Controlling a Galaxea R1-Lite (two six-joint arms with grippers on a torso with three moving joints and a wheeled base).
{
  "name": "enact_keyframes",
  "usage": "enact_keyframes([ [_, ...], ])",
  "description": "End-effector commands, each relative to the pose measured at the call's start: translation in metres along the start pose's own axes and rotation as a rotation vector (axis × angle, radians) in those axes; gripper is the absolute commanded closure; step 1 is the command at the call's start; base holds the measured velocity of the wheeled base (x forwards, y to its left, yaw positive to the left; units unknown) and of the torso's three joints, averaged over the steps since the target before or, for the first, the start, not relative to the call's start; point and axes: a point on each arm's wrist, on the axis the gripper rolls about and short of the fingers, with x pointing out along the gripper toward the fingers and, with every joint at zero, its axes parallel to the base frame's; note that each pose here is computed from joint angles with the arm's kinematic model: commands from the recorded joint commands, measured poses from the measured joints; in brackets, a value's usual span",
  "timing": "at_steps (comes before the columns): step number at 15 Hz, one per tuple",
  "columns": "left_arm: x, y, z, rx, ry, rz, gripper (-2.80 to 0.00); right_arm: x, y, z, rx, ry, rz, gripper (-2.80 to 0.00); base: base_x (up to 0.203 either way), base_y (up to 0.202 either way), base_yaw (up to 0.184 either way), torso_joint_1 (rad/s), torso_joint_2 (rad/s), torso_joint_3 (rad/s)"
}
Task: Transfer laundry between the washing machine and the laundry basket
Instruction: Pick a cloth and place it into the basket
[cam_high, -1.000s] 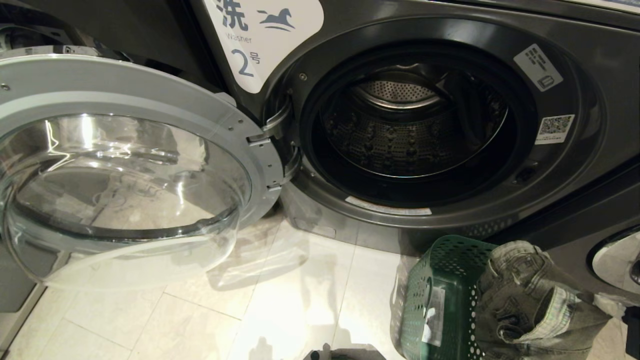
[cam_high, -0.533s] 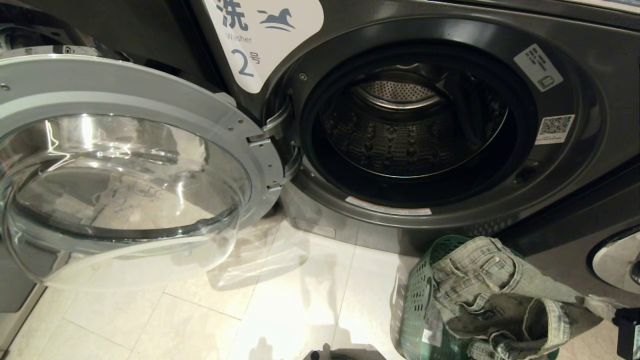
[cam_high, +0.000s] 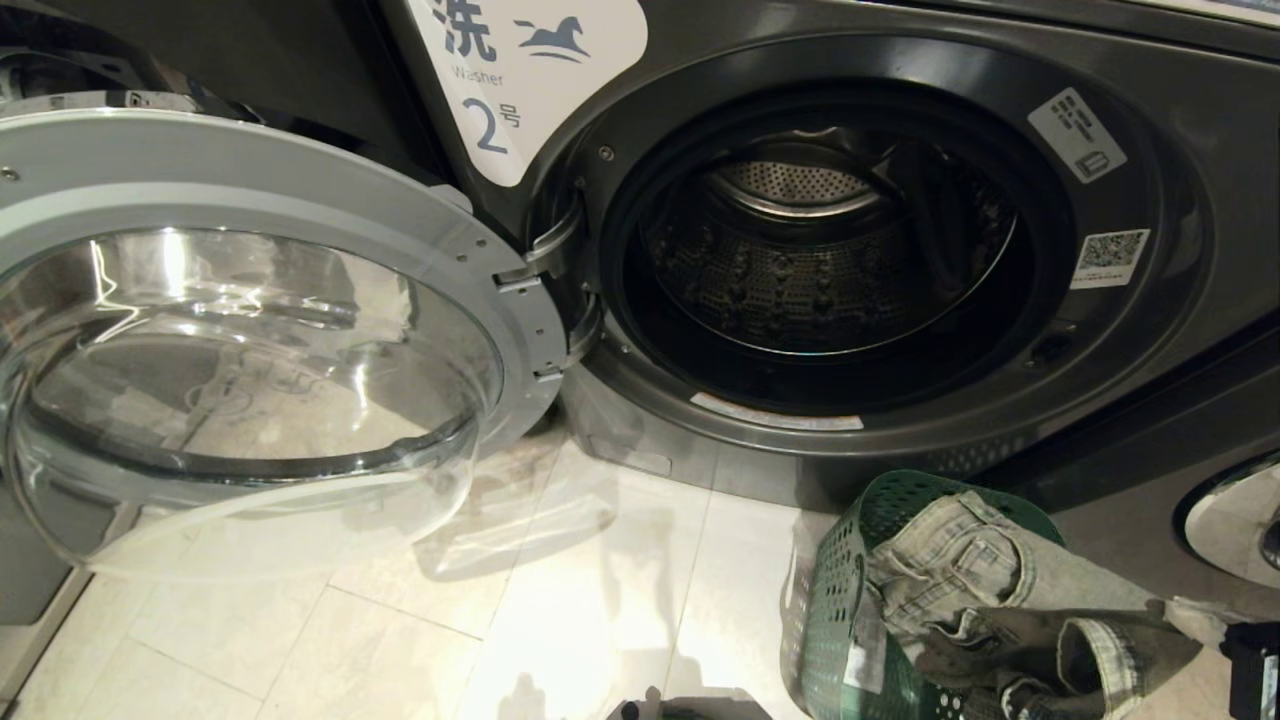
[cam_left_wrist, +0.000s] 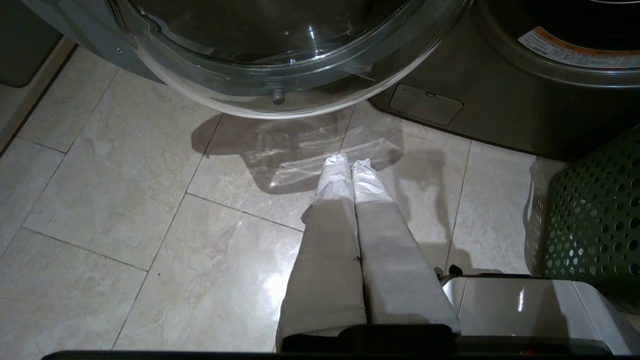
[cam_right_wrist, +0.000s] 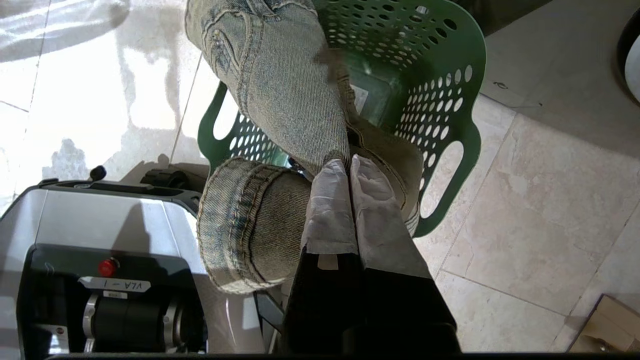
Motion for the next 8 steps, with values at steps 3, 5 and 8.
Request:
enact_keyframes([
  [3,0.0001,0.0000,-0.0004,-0.001,0.001,0.000,0.00,0.0005,0.0001,-0.0013,0.001,0.003,0.003,0.00,0.000,0.000,0.000,0.000,0.00,0.000],
  [5,0.0001,0.0000,-0.0004,-0.001,0.001,0.000,0.00,0.0003,-0.0002,0.0006,-0.009,-0.021,-0.002,-2.80,0.000,0.000,0.000,0.000,0.00,0.000],
  [8,0.0001,0.0000,-0.0004,-0.001,0.001,0.000,0.00,0.0007,-0.0005,0.0009,-0.012,-0.022,-0.007,-2.80,0.000,0.000,0.000,0.000,0.00,0.000],
])
